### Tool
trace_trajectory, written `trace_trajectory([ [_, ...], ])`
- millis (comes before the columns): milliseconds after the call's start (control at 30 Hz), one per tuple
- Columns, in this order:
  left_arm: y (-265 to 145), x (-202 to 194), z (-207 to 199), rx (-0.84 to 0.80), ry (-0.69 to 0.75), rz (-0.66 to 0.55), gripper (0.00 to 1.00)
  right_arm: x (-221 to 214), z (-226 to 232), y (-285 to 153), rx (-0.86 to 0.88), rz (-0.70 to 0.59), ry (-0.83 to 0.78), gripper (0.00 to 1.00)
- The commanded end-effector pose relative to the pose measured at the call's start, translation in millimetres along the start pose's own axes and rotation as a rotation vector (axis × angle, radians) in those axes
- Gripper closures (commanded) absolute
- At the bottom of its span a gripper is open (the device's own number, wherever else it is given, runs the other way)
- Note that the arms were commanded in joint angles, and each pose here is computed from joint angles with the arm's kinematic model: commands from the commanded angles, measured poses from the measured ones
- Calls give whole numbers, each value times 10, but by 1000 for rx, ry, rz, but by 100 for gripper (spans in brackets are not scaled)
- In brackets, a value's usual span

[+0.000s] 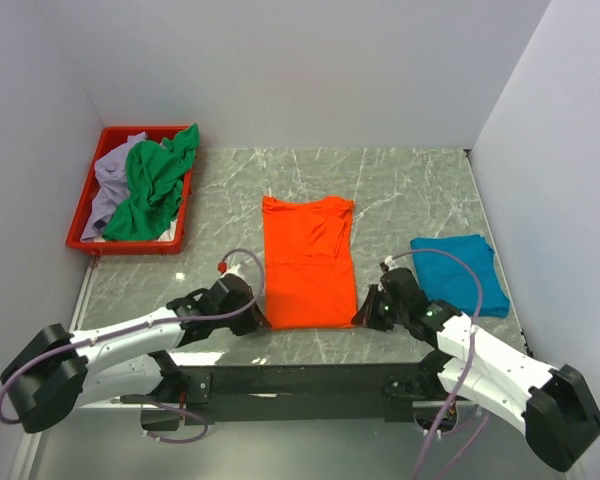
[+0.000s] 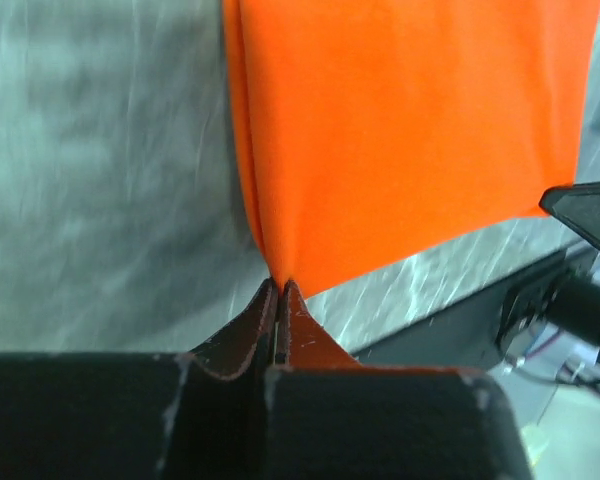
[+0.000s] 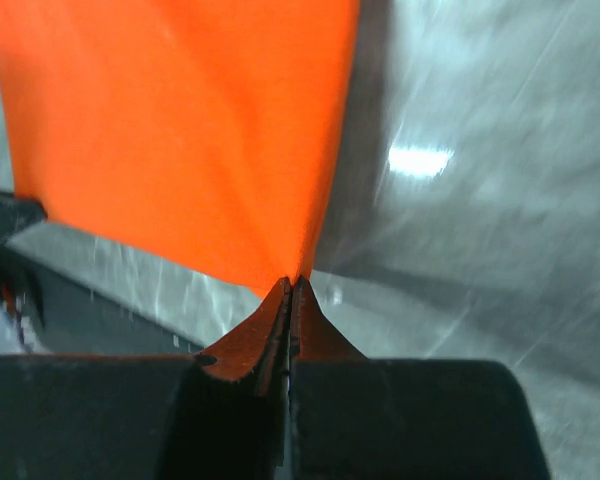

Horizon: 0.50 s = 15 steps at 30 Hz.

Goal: Fold and stack the t-shirts
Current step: Fold the tshirt

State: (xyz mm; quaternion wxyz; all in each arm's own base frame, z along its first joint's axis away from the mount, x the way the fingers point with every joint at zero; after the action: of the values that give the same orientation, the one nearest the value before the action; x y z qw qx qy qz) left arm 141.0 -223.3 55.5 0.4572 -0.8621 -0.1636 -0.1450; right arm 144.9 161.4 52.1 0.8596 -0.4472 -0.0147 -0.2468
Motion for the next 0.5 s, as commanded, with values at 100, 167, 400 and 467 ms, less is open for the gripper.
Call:
trace_trajectory([
  [100, -128, -322, 94, -14, -28, 81, 89, -307, -91, -121, 29, 105, -7, 82],
  [167, -167, -305, 63, -27, -14, 77, 68, -236, -45, -204, 11, 81, -26, 65],
  [400, -464, 41, -170, -17, 54, -17, 48, 531, 558, -546, -28, -160, -51, 57],
  [467, -560, 179, -250, -13, 77, -61, 48, 904, 911, -692, 24, -258, -32, 57],
])
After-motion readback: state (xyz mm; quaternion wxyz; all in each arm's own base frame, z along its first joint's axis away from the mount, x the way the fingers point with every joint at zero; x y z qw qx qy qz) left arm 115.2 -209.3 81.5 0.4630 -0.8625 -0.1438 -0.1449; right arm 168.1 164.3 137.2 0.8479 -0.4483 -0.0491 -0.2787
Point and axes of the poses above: each gripper's point midway between its finger pads, its own y axis out along the fingers, its own z axis along the line the jaws close on, x = y × z, the point moved 2 cm from there along -y, back along the fingers, and after that the axes turned 11 degrees about y, right-handed, at the moved point
